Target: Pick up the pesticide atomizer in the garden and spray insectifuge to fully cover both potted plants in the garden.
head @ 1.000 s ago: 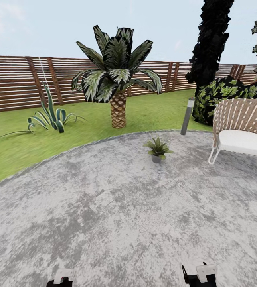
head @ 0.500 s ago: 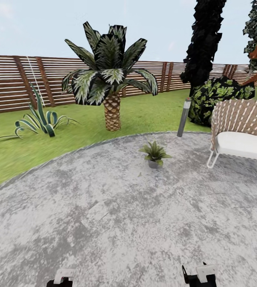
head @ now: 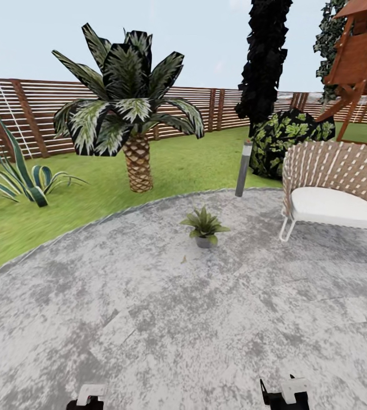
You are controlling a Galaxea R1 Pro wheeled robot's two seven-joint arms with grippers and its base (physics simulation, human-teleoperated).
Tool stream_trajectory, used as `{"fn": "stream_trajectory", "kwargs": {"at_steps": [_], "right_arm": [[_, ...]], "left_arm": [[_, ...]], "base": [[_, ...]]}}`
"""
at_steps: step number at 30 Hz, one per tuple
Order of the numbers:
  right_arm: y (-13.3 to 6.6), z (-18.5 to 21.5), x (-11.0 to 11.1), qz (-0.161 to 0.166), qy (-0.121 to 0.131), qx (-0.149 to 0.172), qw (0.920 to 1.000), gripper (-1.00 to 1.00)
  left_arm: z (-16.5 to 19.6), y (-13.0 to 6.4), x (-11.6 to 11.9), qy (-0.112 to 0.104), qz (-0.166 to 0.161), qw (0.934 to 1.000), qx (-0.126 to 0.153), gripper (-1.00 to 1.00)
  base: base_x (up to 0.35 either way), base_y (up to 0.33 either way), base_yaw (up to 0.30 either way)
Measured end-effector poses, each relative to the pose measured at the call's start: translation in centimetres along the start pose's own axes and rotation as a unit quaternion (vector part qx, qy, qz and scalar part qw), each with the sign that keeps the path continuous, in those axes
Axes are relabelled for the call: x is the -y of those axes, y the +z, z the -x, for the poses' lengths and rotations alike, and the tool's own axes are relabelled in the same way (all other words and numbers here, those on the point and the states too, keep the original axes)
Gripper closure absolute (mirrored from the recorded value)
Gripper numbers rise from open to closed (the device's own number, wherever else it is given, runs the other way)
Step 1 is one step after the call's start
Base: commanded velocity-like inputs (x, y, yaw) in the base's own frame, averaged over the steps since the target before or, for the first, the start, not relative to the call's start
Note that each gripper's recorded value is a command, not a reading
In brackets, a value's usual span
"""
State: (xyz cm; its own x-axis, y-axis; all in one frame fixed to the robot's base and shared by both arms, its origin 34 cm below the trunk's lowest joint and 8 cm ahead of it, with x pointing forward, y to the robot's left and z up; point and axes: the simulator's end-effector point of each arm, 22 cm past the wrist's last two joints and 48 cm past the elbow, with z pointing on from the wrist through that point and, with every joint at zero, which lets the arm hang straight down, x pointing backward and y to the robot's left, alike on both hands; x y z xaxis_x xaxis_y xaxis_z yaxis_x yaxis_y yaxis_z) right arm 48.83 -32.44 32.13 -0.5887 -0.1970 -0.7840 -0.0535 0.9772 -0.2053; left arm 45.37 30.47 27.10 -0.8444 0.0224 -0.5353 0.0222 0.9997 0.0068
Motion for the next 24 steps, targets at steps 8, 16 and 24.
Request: {"fn": "stream_trajectory", "kwargs": {"at_steps": [8, 16, 24], "right_arm": [[-0.01, -0.02, -0.01, 0.000, 0.000, 0.000, 1.0000, -1.00], [-0.01, -0.02, 0.00, 0.000, 0.000, 0.000, 1.0000, -1.00], [-0.01, -0.03, 0.00, 0.000, 0.000, 0.000, 1.0000, -1.00]], "left_arm": [[0.00, 0.00, -0.01, -0.001, 0.000, 1.0000, 0.000, 1.00], [0.01, 0.00, -0.02, -0.002, 0.001, 1.0000, 0.000, 1.00], [0.02, 0.00, -0.04, -0.003, 0.001, 1.0000, 0.000, 1.00]], "base": [[0.339, 0.000, -0.001], [0.339, 0.000, 0.000], [0.329, 0.058, -0.110]]}}
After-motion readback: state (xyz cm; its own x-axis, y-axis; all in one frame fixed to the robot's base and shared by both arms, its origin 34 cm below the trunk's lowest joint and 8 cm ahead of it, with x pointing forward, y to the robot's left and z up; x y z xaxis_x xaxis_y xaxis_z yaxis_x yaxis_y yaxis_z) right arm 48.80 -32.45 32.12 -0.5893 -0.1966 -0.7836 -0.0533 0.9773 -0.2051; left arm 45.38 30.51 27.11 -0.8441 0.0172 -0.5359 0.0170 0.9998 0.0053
